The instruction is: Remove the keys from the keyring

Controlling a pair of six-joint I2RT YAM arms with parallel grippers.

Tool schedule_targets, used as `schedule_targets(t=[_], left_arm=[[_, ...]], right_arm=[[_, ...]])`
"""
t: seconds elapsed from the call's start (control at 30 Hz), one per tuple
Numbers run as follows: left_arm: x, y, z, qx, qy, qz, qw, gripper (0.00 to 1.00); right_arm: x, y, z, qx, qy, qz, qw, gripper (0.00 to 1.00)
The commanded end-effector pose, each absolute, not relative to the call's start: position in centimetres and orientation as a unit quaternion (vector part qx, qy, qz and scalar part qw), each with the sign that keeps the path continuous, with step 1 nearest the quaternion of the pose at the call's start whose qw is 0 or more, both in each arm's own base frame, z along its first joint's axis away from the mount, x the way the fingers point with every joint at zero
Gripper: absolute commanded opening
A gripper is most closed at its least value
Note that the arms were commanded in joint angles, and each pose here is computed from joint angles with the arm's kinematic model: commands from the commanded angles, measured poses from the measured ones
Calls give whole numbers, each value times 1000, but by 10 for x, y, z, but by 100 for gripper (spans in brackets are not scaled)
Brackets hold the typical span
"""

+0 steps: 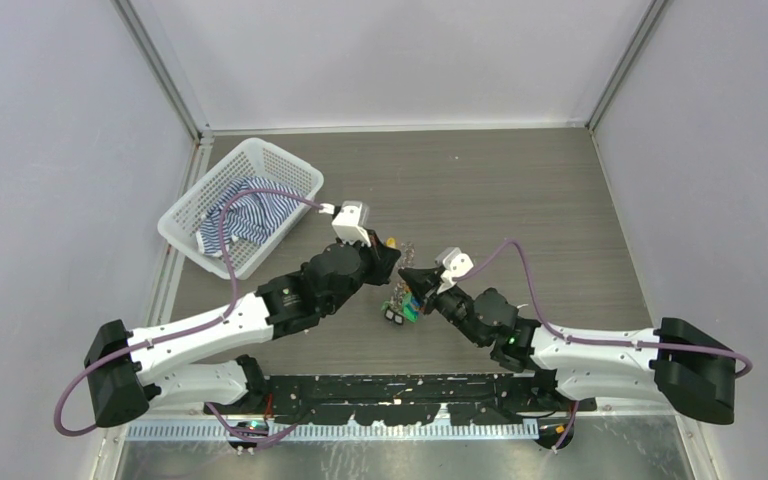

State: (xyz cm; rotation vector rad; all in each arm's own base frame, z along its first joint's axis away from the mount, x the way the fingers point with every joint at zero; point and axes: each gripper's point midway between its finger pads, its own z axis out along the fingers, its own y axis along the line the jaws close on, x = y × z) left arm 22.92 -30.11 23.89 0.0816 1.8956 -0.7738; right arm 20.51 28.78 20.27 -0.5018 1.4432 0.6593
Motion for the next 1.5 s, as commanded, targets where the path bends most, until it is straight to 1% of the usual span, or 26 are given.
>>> schedule_targets(t=[0.0,0.57,0.97,1.47], left_arm=[[246,-278,271,-42,762,-313,565,1],[259,-269,239,-80,791,-273,542,1],[266,-273,216,-94,805,-274,517,1],[263,-288,196,-70,822,-276,492,0]], right_arm=[[206,282,217,-209,630,293,688,1],[204,278,225,-223,623,284,693,1],[205,275,230,-226,621,275,699,1],[207,275,236,-232,615,266,706,1]])
